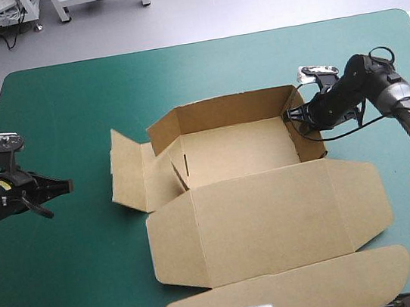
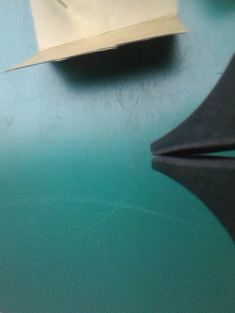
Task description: Fold the box
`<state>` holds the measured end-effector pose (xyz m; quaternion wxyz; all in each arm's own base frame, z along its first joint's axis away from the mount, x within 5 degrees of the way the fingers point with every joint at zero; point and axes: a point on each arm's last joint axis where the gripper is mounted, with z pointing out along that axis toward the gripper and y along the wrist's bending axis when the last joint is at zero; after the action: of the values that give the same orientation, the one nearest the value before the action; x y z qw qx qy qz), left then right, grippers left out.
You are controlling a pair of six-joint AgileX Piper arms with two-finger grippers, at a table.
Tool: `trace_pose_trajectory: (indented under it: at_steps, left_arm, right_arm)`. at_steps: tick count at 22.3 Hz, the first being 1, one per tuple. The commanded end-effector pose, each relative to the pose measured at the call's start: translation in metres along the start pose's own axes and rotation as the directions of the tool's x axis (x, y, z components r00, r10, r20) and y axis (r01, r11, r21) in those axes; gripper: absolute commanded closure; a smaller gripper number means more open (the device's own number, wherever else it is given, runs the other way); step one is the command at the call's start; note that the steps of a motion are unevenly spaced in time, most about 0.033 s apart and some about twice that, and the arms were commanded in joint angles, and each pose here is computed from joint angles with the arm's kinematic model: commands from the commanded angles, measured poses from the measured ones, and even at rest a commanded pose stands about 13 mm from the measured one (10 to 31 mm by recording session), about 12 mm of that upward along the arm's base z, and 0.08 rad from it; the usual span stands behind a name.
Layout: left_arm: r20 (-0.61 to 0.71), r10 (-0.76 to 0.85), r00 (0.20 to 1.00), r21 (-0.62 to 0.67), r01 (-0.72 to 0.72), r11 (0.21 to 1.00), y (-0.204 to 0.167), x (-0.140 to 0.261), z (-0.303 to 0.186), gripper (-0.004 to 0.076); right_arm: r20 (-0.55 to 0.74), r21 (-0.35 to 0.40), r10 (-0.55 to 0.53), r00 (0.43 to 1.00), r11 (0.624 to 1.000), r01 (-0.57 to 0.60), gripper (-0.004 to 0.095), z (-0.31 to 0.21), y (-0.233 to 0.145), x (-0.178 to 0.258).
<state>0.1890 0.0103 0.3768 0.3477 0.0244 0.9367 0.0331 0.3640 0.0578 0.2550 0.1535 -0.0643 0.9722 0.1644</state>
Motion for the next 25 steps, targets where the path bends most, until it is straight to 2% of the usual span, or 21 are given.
trace_pose_trajectory:
  at_steps: [1,6,8,9,12,14,18,20,25]
  left_arm:
    - [0.098,-0.075,0.992,-0.035,0.079,0.996,0.013,-0.015,0.005,0.0733]
    - [0.156,-0.21,0.965,0.054,0.204,0.977,0.036,-0.023,0.017,0.0733]
    - [0.143,-0.297,0.944,0.149,0.276,0.949,0.05,-0.023,0.028,0.0727]
    - [0.142,-0.364,0.921,0.235,0.326,0.916,0.057,-0.026,0.035,0.0727]
    - [0.15,-0.439,0.886,0.337,0.372,0.865,0.069,-0.031,0.05,0.0727]
    - [0.115,-0.459,0.881,0.447,0.367,0.816,0.067,-0.034,0.061,0.0727]
    - [0.092,-0.557,0.825,0.795,0.277,0.541,0.05,-0.054,0.061,0.0727]
    - [0.087,-0.575,0.814,0.867,0.222,0.446,0.045,-0.058,0.051,0.0727]
    - [0.068,-0.569,0.819,0.882,0.218,0.418,0.034,-0.061,0.044,0.0727]
  right_arm:
    - [0.087,-0.086,0.012,0.996,0.996,-0.005,0.0928,-0.02,0.016,-0.004]
    - [0.166,-0.101,0.018,0.986,0.995,-0.001,0.0928,-0.057,0.02,0.001]
    - [0.218,-0.136,0.017,0.976,0.991,0.013,0.0928,-0.083,0.021,0.006]
    - [0.262,-0.168,0.022,0.965,0.986,0.023,0.0927,-0.101,0.023,0.01]
    - [0.332,-0.21,0.033,0.943,0.977,0.04,0.0927,-0.134,0.029,0.017]
    - [0.382,-0.215,0.008,0.924,0.973,0.08,0.0927,-0.162,0.037,0.019]
    - [0.482,-0.218,-0.026,0.876,0.965,0.149,0.0926,-0.205,0.056,0.016]
    - [0.499,-0.225,-0.02,0.866,0.963,0.152,0.0926,-0.211,0.058,0.015]
    - [0.523,-0.24,-0.032,0.852,0.953,0.183,0.0926,-0.21,0.07,0.013]
